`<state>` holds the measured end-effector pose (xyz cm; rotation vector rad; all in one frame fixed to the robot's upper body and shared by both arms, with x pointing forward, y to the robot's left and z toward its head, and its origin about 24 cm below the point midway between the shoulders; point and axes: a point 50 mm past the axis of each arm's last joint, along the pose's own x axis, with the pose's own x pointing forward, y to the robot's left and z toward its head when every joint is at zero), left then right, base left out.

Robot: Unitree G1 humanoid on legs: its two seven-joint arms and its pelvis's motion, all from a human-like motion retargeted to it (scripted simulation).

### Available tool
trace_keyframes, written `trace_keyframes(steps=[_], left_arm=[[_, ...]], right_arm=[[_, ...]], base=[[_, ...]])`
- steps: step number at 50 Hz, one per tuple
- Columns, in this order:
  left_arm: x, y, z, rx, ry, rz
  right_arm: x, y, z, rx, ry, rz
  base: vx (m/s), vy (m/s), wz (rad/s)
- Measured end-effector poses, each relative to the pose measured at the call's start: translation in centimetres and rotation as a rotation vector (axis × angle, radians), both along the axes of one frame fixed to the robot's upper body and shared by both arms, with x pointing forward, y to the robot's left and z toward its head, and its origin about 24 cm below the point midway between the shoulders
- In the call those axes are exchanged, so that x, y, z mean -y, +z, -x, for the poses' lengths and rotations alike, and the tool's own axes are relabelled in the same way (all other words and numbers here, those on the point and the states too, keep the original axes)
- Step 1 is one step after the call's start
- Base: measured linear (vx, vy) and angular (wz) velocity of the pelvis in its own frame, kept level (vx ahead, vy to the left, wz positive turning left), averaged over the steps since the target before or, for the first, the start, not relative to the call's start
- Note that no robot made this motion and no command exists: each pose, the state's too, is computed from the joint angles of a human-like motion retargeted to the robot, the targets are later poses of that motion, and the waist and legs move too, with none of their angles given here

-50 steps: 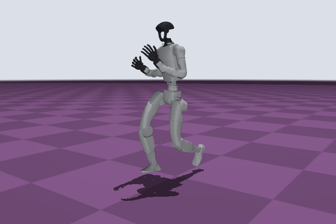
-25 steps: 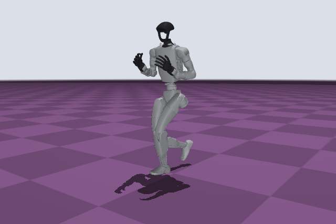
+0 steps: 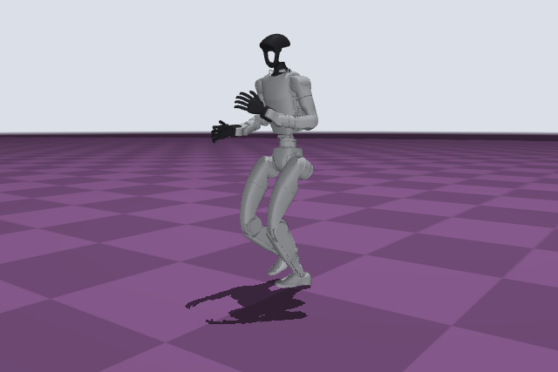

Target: Run

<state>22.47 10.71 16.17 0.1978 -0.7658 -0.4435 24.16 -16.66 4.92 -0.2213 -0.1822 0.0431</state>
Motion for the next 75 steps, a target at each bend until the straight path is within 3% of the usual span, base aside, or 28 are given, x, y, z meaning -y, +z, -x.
trace_keyframes(steps=[8, 19, 29, 39, 57, 75], left_arm=[[0.3, -4.4, -1.8, -0.194, 0.023, -0.137], [-1.7, -14.0, -3.7, -0.529, 0.257, -0.374], [-7.7, -26.2, 2.0, -1.097, 0.512, -0.653], [-11.3, -30.2, 7.9, -1.404, 0.639, -0.744], [-12.0, -29.1, 6.0, -1.323, 0.776, -0.695], [-7.5, -26.6, 0.9, -1.12, 0.628, -0.658]], right_arm=[[1.7, -9.2, 1.2, -0.417, -0.151, 0.084], [3.2, -16.5, 4.5, -0.828, -0.227, 0.337], [3.4, -17.0, 4.6, -0.87, -0.243, 0.418], [3.5, -15.3, 2.5, -0.75, -0.265, 0.43], [3.2, -16.2, 3.8, -0.811, -0.335, 0.379], [4.3, -17.1, 5.2, -0.894, -0.383, 0.361]], base=[[0.0, 0.0, 0.0], [0.0, 0.0, 0.0], [-0.01, 0.0, -0.15], [-0.04, 0.02, -0.27], [-0.08, 0.0, -0.22], [-0.1, -0.01, -0.03]])
